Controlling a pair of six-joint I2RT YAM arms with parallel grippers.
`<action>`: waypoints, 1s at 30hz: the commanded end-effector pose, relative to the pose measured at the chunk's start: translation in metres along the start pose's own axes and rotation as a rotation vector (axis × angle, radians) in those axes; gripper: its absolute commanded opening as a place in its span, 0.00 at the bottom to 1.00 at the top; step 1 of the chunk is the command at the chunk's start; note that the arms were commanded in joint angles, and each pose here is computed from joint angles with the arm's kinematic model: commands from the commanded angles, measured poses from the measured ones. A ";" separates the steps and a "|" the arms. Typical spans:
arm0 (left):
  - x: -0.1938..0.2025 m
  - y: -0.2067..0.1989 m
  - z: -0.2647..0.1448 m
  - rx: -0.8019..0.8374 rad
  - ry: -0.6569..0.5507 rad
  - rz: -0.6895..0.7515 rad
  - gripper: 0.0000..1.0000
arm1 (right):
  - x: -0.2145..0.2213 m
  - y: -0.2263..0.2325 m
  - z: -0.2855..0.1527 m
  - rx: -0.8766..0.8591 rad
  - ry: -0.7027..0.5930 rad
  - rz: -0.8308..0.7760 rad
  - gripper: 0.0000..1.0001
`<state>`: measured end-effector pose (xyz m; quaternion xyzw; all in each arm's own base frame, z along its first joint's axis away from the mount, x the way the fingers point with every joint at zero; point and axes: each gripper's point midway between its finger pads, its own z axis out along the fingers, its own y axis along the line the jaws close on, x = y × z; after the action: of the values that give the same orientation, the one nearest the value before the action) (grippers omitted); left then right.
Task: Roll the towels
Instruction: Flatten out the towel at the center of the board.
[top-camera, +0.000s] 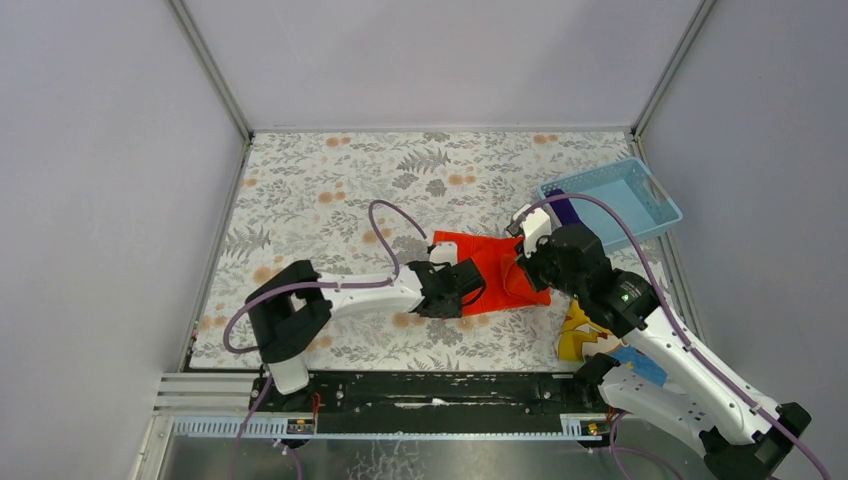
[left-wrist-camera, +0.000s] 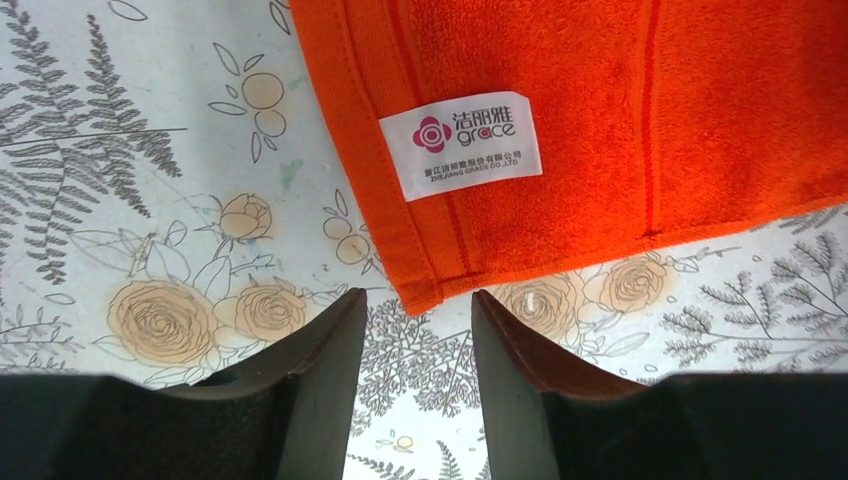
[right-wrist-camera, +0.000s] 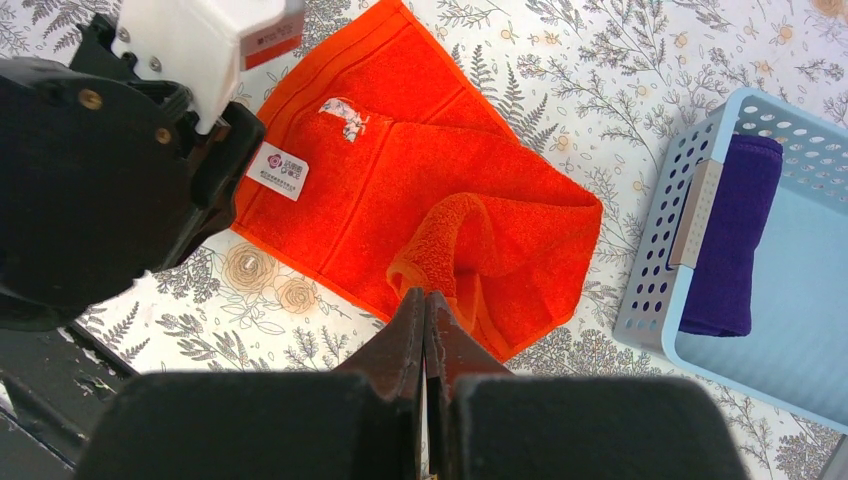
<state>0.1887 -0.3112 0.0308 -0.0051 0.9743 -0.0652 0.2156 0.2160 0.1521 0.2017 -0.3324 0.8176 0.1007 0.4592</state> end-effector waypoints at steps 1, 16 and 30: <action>0.000 0.007 0.014 -0.067 0.002 0.009 0.41 | -0.010 -0.002 -0.003 0.010 -0.047 0.012 0.00; 0.023 0.049 0.035 -0.193 0.061 0.000 0.00 | -0.011 -0.005 -0.003 0.026 -0.049 0.006 0.00; -0.161 0.209 -0.084 -0.243 -0.248 -0.323 0.00 | -0.025 -0.052 -0.001 0.260 0.011 -0.094 0.00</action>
<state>0.2903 -0.1386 0.1030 -0.2036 0.9367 -0.0199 0.2841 0.2336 0.1378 0.1951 -0.3287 0.8290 0.0341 0.4511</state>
